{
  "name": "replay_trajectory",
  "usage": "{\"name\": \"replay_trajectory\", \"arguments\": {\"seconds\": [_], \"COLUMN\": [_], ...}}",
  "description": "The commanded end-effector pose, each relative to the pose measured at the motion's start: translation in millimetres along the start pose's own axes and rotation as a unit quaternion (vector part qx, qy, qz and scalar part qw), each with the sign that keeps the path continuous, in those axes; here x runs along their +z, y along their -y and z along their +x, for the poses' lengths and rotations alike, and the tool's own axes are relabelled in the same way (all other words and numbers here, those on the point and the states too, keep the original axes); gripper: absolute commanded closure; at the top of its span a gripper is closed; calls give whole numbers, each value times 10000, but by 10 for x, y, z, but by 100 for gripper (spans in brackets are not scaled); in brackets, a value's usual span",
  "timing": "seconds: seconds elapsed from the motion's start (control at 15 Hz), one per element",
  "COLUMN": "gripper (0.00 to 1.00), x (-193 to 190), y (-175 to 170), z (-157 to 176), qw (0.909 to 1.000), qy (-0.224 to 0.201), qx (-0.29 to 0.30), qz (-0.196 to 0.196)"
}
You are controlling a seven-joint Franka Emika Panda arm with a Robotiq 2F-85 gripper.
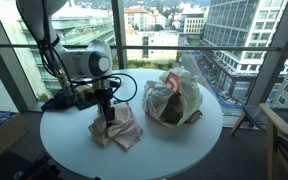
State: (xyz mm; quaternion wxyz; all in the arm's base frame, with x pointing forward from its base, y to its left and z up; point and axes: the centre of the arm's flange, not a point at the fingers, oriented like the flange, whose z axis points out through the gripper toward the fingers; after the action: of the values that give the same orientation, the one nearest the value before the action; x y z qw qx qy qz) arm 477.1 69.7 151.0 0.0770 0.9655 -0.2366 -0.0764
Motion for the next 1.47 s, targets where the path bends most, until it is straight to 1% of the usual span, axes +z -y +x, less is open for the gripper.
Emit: {"name": "replay_trajectory", "arguments": {"seconds": [0.0,0.2,0.6,0.67,0.8,0.87,1.0,1.4], "gripper": [71,71,71,71,71,71,71,71], "x": [-50,-58,-11,6,9,-15,-31,-36], "y": [203,291,-120,-127,-16,89,177,164], "z": [-81,-133,58,80,60,3,-72,-66], "qw": [9993,9986,9995,9993,9989,9986,9981,9987], "qy": [-156,-222,-198,-196,-247,-282,-297,-197], "qx": [-330,-482,90,98,-106,-272,-436,-371], "qz": [-16,-71,-245,-296,-378,-350,-322,-287]}}
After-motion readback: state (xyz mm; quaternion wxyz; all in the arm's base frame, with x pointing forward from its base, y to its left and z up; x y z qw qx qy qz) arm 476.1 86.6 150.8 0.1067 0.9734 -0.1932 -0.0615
